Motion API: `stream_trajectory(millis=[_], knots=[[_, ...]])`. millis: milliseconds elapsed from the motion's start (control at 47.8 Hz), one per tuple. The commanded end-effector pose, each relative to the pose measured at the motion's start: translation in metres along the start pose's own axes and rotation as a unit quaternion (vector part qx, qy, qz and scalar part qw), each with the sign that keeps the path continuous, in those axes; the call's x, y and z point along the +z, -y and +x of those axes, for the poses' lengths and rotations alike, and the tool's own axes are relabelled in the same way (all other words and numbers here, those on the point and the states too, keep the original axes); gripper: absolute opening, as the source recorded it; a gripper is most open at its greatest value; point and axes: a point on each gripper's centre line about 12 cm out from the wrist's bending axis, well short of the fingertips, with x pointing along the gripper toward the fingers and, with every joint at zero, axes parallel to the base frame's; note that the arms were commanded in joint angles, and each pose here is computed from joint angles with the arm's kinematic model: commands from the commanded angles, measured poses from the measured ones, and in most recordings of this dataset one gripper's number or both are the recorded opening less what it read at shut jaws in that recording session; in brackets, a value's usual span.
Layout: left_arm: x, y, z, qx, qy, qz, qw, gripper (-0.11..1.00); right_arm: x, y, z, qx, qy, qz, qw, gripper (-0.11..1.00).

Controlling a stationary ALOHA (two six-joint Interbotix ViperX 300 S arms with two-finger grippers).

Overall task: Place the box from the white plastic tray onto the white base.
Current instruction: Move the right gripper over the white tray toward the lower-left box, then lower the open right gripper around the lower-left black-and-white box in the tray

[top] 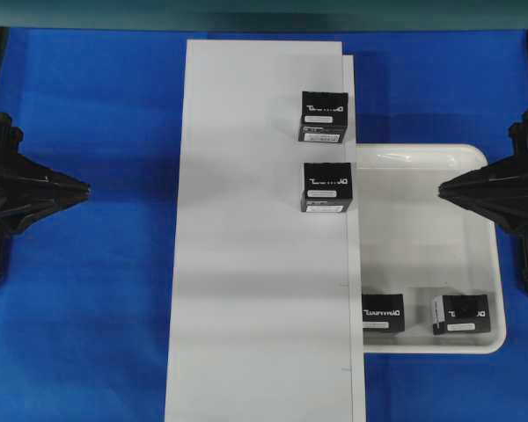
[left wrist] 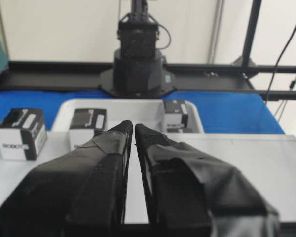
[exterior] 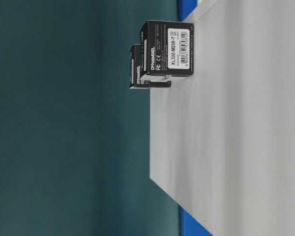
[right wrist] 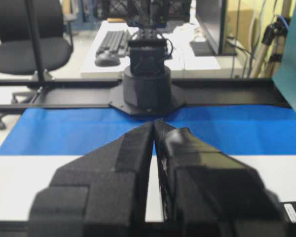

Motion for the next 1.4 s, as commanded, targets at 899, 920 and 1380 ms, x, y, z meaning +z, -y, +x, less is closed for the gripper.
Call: stream_trajectory(millis=[899, 920, 1380], knots=[[0.031, 0.002, 0.004, -0.005, -0.049, 0.004, 0.9988, -0.06, -0.028, -0.047, 0.057, 0.028, -0.544, 0.104, 0.832, 0.0], [0.032, 0.002, 0.004, -0.005, -0.048, 0.004, 0.9988, -0.06, -0.029, -0.049, 0.06, 0.03, -0.551, 0.101, 0.8279, 0.0], [0.032, 0.002, 0.004, -0.005, -0.048, 0.004, 0.9988, -0.06, -0.086, -0.074, 0.078, 0.045, -0.658, 0.05, 0.7502, 0.0]])
